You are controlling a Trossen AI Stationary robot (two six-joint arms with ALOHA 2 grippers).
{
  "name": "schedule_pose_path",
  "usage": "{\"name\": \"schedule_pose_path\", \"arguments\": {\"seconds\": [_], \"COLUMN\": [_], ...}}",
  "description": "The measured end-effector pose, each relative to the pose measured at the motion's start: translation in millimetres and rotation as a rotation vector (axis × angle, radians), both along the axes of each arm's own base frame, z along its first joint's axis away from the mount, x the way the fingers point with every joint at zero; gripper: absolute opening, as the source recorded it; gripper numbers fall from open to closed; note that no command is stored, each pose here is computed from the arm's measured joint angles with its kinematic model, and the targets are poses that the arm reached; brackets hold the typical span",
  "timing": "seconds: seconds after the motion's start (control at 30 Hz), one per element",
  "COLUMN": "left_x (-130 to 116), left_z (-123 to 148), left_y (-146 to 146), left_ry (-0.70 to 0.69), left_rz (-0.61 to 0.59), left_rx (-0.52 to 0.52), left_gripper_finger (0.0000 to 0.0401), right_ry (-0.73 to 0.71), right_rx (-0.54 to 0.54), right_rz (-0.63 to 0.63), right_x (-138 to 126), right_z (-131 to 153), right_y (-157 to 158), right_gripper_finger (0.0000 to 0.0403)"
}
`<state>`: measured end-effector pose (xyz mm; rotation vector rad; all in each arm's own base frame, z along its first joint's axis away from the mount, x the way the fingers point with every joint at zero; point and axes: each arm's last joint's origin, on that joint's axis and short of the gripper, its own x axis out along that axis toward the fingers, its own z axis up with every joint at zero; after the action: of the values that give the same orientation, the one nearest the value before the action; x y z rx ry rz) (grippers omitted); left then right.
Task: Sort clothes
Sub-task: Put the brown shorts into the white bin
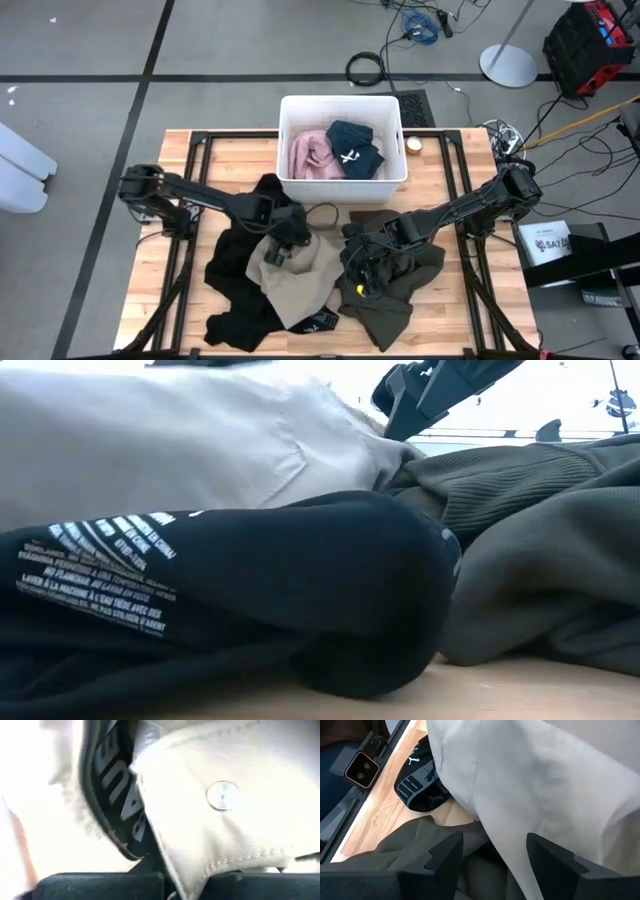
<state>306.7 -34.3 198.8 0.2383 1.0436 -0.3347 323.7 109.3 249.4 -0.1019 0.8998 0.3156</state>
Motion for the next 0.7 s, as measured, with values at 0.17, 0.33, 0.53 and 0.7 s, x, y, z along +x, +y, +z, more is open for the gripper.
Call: {"name": "schedule_pose_path", "arguments": {"seconds": [0.17, 0.33, 0.53, 0.7], "left_x": [-11, -28, -52, -70], "left_z": [39, 78, 115, 141], "left_y": [-1, 0, 4, 8], "left_ry": [-0.115, -0.266, -0.425, -0.562], "left_rz": [0.012, 0.057, 0.179, 0.294], "left_rx": [0.016, 0.009, -0.047, -0.13], "left_gripper_finger": [0.0019, 0.0018, 0.0018, 0.0018], "right_ry": [-0.002, -0.003, -0.002, 0.071], "right_rx": [0.0, 0.0, -0.002, -0.012], "right_rz": [0.0, 0.001, 0.001, -0.018], "right_x": [0, 0, 0, -6], "right_z": [0, 0, 0, -3], "right_y": [0, 0, 0, -2], "right_gripper_finger": [0.0208, 0.0208, 0.0208, 0.0208]}}
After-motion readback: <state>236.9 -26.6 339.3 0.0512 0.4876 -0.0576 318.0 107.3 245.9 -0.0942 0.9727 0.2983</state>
